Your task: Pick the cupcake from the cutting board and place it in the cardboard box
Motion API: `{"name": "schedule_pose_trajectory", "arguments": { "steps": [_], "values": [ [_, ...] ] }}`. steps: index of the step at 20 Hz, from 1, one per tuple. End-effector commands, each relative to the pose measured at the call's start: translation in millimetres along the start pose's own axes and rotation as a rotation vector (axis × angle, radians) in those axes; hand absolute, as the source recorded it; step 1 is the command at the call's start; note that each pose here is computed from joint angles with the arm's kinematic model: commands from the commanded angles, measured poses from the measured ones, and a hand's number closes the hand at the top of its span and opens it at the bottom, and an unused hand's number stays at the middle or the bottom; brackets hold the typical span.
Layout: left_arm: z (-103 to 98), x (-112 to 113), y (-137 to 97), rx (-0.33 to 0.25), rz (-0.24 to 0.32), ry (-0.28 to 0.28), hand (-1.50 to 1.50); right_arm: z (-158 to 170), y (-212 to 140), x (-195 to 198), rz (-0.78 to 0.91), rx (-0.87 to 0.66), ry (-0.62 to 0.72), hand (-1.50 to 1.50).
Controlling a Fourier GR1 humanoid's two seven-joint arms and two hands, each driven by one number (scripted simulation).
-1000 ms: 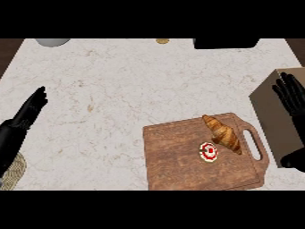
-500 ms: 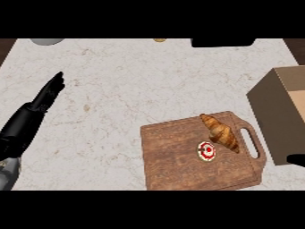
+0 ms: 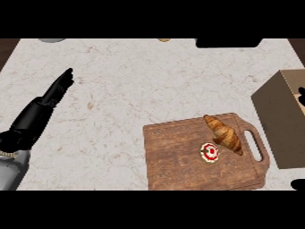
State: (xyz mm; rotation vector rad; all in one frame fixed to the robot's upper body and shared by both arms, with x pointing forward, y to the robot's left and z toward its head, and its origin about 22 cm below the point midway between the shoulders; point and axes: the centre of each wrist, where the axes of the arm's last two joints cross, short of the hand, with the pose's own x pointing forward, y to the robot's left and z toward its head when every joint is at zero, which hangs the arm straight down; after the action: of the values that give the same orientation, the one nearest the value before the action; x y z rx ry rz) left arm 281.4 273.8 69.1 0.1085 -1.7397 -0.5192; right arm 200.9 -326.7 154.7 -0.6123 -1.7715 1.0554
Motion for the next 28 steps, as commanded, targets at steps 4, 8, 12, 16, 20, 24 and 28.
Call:
{"name": "schedule_pose_trajectory", "arguments": {
  "steps": [4, 8, 12, 16, 20, 24, 28],
  "values": [
    [1, -9, -2, -0.019, -0.001, -0.011, 0.00, -2, 3, 55, 0.244, 0.297, 0.084, -1.50],
    [-19, -1, -19, -0.032, 0.006, -0.017, 0.00, -4, 19, 89, 0.331, 0.363, 0.122, -1.50],
    [-11, 4, -5, -0.038, 0.001, -0.021, 0.00, -17, 18, 117, 0.392, 0.412, 0.193, -1.50],
    [-18, 4, -6, -0.032, -0.004, -0.030, 0.00, -28, 50, 132, 0.417, 0.471, 0.255, -1.50],
    [6, -17, -2, -0.027, 0.008, -0.013, 0.00, -48, 64, 138, 0.370, 0.494, 0.294, -1.50],
    [-6, -8, -12, -0.011, 0.003, -0.003, 0.00, -44, 111, 153, 0.373, 0.510, 0.312, -1.50],
    [-18, 18, 8, -0.007, 0.010, -0.019, 0.00, -55, 110, 150, 0.438, 0.490, 0.345, -1.50]
  ]
}}
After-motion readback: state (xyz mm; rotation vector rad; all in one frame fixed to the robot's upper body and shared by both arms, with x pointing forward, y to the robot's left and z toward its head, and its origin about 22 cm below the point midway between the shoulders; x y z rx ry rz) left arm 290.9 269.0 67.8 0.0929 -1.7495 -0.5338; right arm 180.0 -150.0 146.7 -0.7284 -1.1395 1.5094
